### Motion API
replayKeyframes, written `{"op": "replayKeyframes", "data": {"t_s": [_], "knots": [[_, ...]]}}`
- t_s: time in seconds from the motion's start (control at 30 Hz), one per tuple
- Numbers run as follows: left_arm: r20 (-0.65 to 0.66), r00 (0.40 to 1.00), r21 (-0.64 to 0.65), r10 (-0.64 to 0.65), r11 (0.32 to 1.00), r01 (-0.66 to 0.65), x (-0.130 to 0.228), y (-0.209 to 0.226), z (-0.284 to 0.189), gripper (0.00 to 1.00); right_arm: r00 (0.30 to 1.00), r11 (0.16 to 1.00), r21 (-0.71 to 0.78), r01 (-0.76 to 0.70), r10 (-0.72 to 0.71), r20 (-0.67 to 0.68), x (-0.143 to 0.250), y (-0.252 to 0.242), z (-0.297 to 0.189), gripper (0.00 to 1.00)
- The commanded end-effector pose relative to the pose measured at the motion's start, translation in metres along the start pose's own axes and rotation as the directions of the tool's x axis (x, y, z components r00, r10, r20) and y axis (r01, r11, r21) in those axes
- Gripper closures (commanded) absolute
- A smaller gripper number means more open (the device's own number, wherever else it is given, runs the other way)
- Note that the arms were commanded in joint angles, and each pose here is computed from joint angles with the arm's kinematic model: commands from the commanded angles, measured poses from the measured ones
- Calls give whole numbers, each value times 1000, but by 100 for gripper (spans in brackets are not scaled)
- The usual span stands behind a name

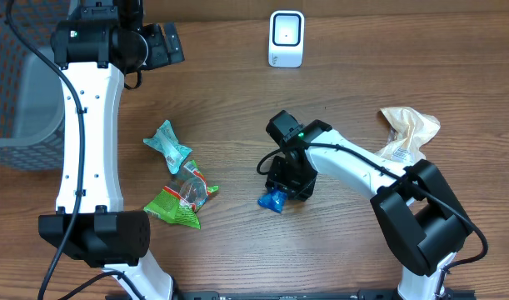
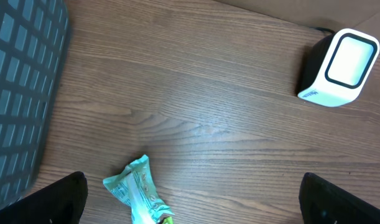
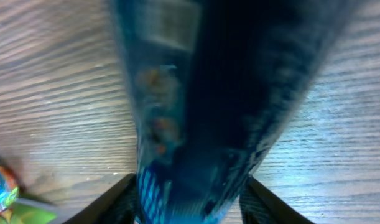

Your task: Scan the item barcode

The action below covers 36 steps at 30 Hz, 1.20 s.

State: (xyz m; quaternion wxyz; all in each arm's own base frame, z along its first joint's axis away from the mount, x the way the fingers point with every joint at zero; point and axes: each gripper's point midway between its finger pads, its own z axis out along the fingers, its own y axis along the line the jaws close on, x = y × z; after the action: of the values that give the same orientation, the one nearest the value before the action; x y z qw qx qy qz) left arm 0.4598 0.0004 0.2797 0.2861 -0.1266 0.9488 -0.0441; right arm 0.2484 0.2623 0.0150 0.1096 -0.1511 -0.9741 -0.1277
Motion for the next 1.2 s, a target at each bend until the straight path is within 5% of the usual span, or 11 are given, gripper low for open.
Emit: {"op": "replayKeyframes", "data": {"t_s": [0.0,0.27,0.53,0.83,1.17], "knots": [[9,1000,15,-8,1000,8,-4,-6,-1,0,1000,1000,6,-6,6,21,-6,-3,4,50],[9,1000,15,-8,1000,8,-4,-6,-1,0,993,995,-27,98,-96,73,-38,-6,-13,61],[9,1000,15,-8,1000,8,-4,-6,-1,0,906,917,-39,396,-384,179,-82,-5,-46,62],[8,1000,14,-8,1000,8,-4,-6,-1,0,835,872,170,458,-488,253,-110,-19,-74,45],[9,1000,15,-8,1000,8,-4,-6,-1,0,895,884,-172,434,-403,190,-105,-4,-94,44]]}}
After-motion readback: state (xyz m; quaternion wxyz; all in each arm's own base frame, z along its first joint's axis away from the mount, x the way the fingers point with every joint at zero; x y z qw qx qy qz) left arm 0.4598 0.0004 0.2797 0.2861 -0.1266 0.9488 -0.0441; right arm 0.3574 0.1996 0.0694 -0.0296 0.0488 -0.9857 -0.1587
